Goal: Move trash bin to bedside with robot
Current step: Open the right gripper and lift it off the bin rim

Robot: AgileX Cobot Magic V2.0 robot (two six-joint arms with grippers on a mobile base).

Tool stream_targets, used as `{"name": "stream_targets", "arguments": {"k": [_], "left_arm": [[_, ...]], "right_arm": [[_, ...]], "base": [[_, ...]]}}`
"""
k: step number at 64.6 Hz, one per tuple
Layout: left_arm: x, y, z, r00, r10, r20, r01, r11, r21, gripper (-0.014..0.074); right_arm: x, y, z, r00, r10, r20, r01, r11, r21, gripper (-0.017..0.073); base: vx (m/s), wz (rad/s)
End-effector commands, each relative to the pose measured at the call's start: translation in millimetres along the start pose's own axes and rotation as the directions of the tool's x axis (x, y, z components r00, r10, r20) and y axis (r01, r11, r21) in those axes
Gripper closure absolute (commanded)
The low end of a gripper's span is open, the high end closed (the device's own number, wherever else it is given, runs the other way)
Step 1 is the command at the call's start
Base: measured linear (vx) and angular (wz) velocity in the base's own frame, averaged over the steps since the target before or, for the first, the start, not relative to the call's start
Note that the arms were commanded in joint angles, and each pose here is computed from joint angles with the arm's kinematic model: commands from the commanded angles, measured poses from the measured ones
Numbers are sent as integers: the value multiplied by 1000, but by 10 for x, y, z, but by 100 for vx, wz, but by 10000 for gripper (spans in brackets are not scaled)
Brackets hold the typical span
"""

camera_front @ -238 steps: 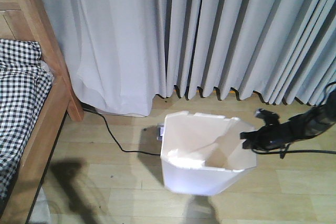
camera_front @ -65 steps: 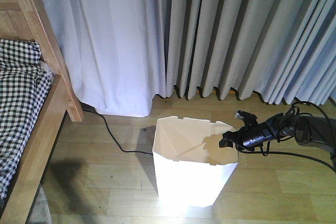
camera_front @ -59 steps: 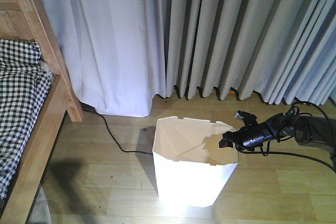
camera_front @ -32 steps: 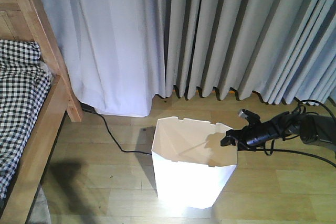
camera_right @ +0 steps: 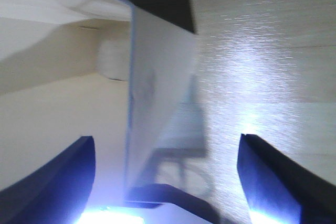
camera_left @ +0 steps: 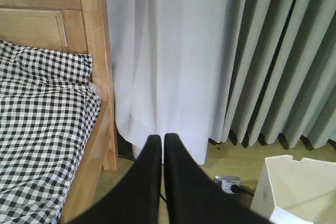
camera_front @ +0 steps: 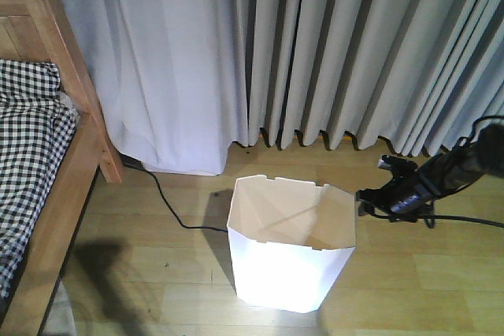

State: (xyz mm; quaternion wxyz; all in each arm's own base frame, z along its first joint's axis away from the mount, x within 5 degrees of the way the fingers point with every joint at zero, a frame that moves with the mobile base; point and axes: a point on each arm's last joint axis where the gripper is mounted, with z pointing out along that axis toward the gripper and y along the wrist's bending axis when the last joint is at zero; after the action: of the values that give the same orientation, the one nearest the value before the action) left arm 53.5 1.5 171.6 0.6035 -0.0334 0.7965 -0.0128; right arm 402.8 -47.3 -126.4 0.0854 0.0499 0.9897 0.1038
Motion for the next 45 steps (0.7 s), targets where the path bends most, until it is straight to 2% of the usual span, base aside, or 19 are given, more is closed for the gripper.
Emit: {"name": "stream_targets", "arguments": {"k": [1,5,10,20,26,29,36,45], "left_arm": [[-48,-7,13,999,-6,51,6,1000,8,600],[-48,-7,13,999,-6,51,6,1000,8,600],[-48,-7,13,999,-6,51,6,1000,8,600],[-48,-7,13,999,-6,51,6,1000,8,600],[-48,-7,13,999,-6,51,6,1000,8,600],[-48,-7,13,999,-6,51,6,1000,8,600],[-48,-7,13,999,-6,51,6,1000,8,600],[-48,-7,13,999,-6,51,6,1000,8,600]], "right_arm": [[-111,77,-510,994,-76,77,73,996,44,13],[-22,134,-731,991,-116,67,113,993,45,13],[63,207,-1048,988,-132,81,128,990,52,14],[138,362,-1794,967,-162,197,144,984,101,14],[154,494,-2359,929,-208,307,176,976,130,14],[172,589,-2757,888,-234,396,188,970,152,14],[261,730,-3331,808,-266,526,198,963,184,14],[489,959,-4138,659,-297,691,216,955,205,14]], "base": [[0,0],[0,0],[0,0],[0,0],[0,0],[0,0],[0,0],[0,0]]}}
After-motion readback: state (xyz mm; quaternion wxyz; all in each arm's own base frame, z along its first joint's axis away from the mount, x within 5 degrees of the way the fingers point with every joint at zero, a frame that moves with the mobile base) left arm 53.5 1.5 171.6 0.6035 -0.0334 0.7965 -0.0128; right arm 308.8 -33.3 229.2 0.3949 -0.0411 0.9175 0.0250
